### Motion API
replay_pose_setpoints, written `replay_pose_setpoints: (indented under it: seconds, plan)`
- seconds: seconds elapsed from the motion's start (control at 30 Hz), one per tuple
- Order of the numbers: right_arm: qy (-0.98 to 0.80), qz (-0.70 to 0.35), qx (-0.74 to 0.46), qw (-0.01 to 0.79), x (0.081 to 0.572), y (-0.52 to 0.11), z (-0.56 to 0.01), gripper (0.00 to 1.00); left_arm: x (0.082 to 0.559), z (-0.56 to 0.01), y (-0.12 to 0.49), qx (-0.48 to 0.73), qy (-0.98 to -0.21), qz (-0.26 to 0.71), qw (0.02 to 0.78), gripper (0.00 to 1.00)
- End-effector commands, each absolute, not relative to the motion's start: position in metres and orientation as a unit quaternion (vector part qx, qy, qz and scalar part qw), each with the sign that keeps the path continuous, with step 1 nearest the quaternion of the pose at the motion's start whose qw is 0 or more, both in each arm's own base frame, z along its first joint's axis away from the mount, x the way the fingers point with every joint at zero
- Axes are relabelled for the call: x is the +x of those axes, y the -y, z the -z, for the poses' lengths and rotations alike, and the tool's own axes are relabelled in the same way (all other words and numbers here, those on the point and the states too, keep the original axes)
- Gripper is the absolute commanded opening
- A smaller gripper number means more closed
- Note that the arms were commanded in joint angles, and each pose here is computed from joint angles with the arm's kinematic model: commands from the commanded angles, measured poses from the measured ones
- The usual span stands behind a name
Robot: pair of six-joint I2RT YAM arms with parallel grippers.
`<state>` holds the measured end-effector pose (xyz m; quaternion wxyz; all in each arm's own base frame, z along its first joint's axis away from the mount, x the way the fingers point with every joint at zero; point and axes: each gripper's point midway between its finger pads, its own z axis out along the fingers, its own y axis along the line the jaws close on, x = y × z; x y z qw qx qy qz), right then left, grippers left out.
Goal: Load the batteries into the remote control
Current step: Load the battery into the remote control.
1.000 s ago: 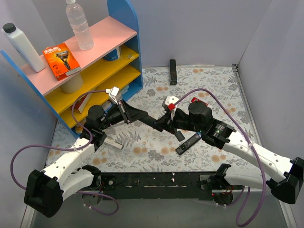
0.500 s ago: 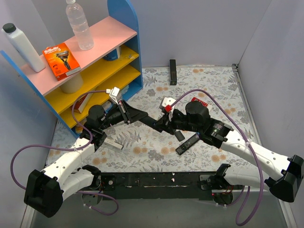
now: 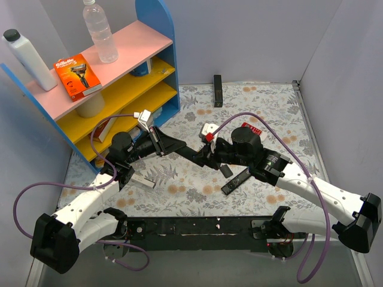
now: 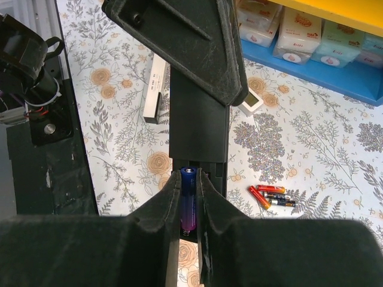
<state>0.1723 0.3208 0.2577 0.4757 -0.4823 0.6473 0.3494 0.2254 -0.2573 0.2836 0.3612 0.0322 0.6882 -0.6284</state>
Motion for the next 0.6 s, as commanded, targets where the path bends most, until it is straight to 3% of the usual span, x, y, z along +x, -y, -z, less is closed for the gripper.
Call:
replay_pose_setpoints:
  seconds: [0.0, 0.37, 0.57]
  plan:
    - [-0.655, -0.338, -0.492, 0.463, 0.172, -0.319, -0.254, 0.2, 0.217, -0.322, 0.258, 0.061, -0.651, 0.653, 0.383, 0.0]
    - [-0.651, -0.339, -0.493, 0.467, 0.173, -0.322, -0.26, 0.33, 0.22, -0.314, 0.259, 0.046, -0.663, 0.648, 0.373, 0.0]
    - [-0.651, -0.339, -0.491, 0.469, 0.175, -0.323, -0.262, 0.34, 0.222, -0.31, 0.259, 0.038, -0.667, 0.648, 0.367, 0.0]
